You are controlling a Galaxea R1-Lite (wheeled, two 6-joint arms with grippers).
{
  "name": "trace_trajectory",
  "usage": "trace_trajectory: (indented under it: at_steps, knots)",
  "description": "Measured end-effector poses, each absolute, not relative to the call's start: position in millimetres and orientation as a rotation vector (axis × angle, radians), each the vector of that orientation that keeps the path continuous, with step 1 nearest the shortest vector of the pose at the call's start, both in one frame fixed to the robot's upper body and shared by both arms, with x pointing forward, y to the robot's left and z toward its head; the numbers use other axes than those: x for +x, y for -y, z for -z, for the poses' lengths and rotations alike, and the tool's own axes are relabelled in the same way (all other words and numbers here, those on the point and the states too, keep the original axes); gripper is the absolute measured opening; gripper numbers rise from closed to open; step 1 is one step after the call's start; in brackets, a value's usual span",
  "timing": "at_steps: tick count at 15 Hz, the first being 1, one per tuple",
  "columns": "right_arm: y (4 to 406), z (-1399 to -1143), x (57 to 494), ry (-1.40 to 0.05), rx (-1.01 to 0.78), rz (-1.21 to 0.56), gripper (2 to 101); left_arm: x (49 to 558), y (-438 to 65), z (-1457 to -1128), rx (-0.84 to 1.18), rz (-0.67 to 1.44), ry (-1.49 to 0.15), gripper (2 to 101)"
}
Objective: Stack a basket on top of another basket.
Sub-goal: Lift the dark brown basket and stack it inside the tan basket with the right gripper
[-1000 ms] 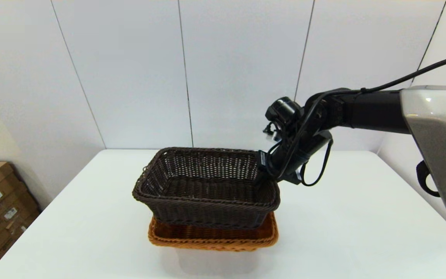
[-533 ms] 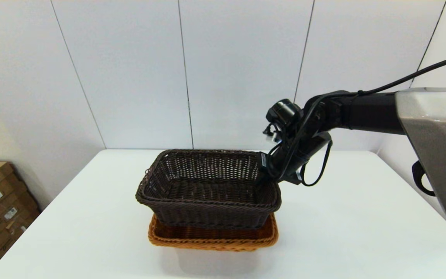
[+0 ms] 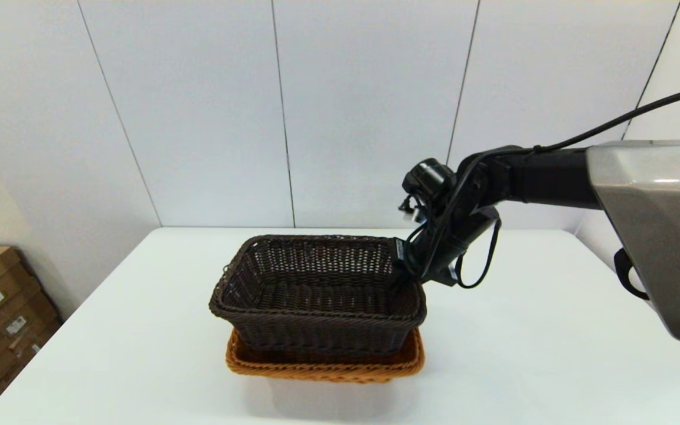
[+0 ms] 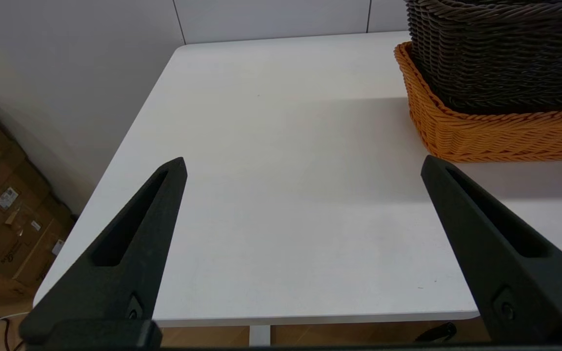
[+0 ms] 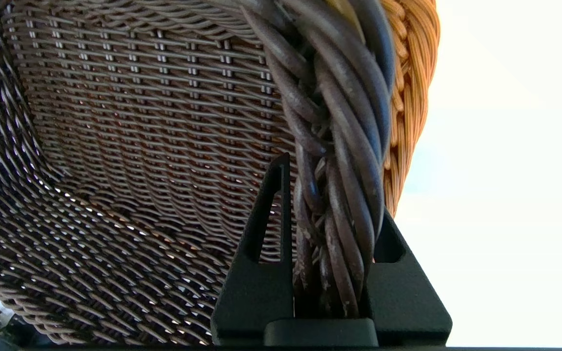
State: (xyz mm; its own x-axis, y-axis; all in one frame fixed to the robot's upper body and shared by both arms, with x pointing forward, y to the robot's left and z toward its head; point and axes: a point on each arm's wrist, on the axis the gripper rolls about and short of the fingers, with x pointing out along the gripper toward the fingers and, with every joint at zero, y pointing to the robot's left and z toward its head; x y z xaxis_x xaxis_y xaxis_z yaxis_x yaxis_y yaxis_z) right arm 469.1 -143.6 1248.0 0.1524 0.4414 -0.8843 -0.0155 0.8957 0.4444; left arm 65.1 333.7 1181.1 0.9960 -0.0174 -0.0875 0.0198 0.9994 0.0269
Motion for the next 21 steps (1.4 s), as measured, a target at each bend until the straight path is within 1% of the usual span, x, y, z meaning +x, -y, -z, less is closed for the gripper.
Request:
trace_trajectory:
  at_steps: [8, 21]
  knots:
    - [145.5, -1244.1, 471.1, -1.395, 0.369, -0.331, 18.5, 65.1, -333.7, -1181.1, 0.028, 0.018, -0.087, 97.8]
    - [149.5, -1245.6, 477.9, -1.351, 0.389, -0.336, 18.4, 65.1, -333.7, -1181.1, 0.028, 0.018, -0.087, 97.8]
